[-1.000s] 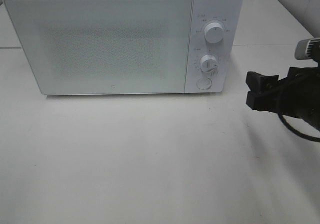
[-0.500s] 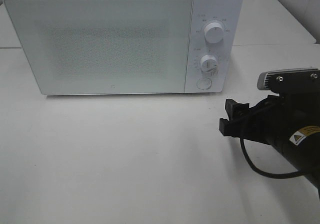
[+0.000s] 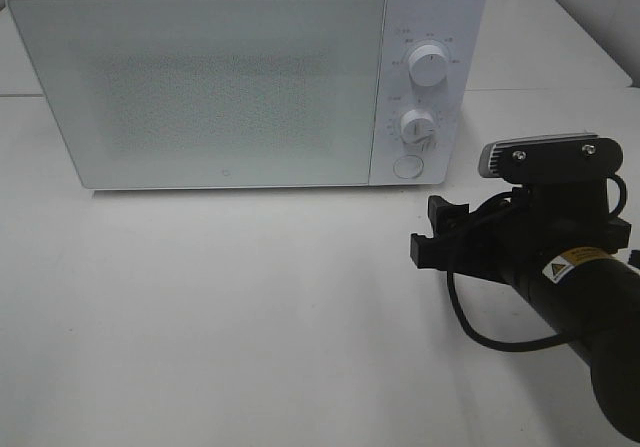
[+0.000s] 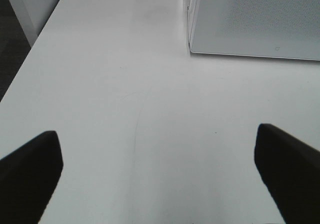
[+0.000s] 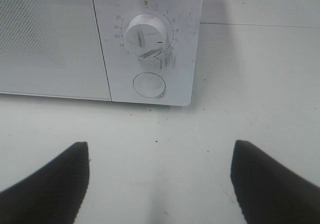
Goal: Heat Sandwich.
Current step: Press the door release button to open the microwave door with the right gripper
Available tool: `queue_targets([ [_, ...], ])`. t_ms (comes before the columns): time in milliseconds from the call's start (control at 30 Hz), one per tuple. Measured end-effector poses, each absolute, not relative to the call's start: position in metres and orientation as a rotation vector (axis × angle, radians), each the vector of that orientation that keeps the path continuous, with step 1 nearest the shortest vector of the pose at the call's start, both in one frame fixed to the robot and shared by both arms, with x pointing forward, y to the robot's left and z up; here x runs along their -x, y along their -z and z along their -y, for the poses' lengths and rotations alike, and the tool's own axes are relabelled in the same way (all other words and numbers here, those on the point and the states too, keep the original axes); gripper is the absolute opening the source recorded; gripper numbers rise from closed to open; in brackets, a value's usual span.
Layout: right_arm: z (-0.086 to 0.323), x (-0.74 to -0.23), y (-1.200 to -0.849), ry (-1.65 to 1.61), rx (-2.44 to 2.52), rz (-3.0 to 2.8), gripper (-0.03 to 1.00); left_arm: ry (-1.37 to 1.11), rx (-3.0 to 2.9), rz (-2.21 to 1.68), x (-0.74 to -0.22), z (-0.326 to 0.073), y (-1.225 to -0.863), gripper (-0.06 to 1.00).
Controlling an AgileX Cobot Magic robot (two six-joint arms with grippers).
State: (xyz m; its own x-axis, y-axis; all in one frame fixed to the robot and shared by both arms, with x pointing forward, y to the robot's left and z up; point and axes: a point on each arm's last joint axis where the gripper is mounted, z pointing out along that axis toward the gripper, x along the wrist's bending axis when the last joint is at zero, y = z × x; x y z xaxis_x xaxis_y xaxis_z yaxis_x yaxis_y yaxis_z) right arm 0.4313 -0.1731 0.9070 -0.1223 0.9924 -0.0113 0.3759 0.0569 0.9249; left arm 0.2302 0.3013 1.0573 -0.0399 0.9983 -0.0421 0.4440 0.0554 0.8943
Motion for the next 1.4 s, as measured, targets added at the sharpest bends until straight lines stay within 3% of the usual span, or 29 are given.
queue_targets([
  [600,0.1731,-0.4315,-0.9078,-1.291,-1.764,-1.339,0.74,-0.938,-1.485,-1.587,-0.2302,-0.3013,-1.0573,0.99],
  [1033,0.1751,-0.4319,-0.9082,-1.661,-2.398,-0.587,0.71,-0.938,-1.485,-1.587,-0.2302,-0.3013,-1.0573,0.99],
  [1233,0.1751,-0.4319,-0.9081,-1.751,-2.558,-0.297,0.63,-0.938,-1.485,-1.587,-0.2302,-0.3013,-1.0573,0.99],
  [1300,0.1751,-0.4317,-0.9078,-1.761,-2.588,-0.244,0.54,-0.938,-1.485,-1.587,-0.2302,-0.3013,-1.0573,0.99],
  [1333,0.1751,-0.4317,-0.9078,-1.761,-2.588,-0.244,0.54,-0.938,-1.485,-1.587,-0.2302,-0.3013,-1.0573,0.99],
  [1400,0.1750,-0.4316,-0.9075,-1.765,-2.608,-0.210,0.42,-0.938,-1.485,-1.587,-0.2302,-0.3013,-1.0573,0.99],
])
